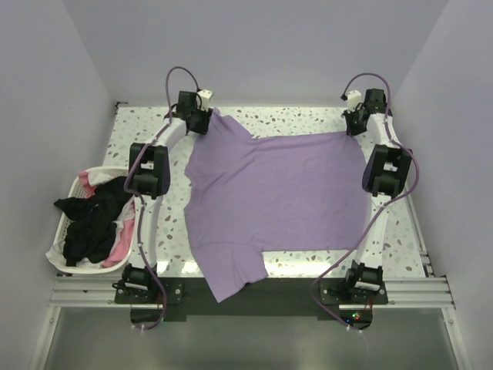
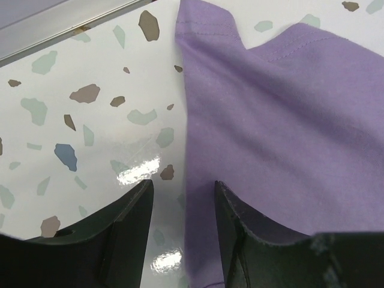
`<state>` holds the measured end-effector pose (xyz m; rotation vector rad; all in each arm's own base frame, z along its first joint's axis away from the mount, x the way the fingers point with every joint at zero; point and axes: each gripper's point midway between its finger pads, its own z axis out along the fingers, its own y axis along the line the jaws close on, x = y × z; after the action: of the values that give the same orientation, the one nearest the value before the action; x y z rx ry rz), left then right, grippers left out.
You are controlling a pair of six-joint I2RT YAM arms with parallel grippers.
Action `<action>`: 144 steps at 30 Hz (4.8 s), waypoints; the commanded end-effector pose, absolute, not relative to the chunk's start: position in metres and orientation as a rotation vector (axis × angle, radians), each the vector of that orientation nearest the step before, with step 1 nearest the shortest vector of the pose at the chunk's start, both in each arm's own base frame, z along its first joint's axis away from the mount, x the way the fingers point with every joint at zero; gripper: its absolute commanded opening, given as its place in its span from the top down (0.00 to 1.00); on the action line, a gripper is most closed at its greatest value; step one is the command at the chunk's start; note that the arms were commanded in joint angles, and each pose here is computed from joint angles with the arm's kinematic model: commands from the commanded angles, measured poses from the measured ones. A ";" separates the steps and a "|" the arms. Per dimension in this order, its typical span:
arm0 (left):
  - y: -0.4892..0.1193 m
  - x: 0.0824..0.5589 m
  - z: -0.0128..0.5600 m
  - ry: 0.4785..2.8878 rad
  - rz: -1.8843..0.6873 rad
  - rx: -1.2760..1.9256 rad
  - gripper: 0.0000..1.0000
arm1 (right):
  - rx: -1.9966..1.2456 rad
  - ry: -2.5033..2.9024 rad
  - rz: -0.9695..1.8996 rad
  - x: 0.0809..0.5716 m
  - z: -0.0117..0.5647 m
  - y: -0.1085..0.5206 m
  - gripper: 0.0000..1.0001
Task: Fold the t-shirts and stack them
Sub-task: Flatten the tshirt out, then fold the tshirt
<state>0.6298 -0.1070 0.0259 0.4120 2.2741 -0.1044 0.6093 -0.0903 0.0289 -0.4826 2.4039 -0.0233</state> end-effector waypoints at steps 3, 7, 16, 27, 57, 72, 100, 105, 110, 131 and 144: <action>-0.108 0.641 0.031 2.246 -0.067 0.448 0.50 | -0.505 2.358 -0.104 0.613 0.063 -0.093 1.00; -0.111 0.643 0.031 2.239 -0.081 0.443 0.50 | -0.482 2.344 -0.127 0.618 0.064 -0.092 0.52; -0.113 0.639 0.029 2.253 -0.096 0.436 0.51 | -0.303 2.367 -0.056 0.627 0.048 -0.089 0.42; -0.115 0.639 0.035 2.245 -0.112 0.426 0.51 | -0.155 2.455 0.037 0.615 0.023 -0.095 0.47; -0.117 0.636 0.022 2.273 -0.122 0.453 0.54 | -0.170 2.509 0.130 0.595 0.015 -0.091 1.00; -0.130 0.637 0.021 2.263 -0.136 0.540 0.86 | -0.192 2.482 0.166 0.595 0.026 -0.085 1.00; -0.116 0.615 0.177 1.866 -0.167 0.550 1.00 | -0.178 2.239 0.175 0.587 0.151 -0.104 1.00; -0.113 0.602 0.192 1.829 -0.161 0.562 1.00 | -0.201 2.245 0.185 0.574 0.155 -0.106 1.00; -0.112 0.583 0.207 1.790 -0.154 0.591 1.00 | -0.251 2.247 0.199 0.560 0.159 -0.102 1.00; -0.104 0.492 0.195 1.845 -0.165 0.664 1.00 | -0.454 2.276 0.221 0.508 0.162 -0.098 1.00; -0.104 0.426 0.151 1.997 -0.172 0.744 1.00 | -0.582 2.333 0.202 0.479 0.137 -0.099 1.00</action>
<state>0.4398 -0.1047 0.1550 0.7126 1.9835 -0.1955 0.4836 -0.0980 0.1102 -0.5062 2.3965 0.2512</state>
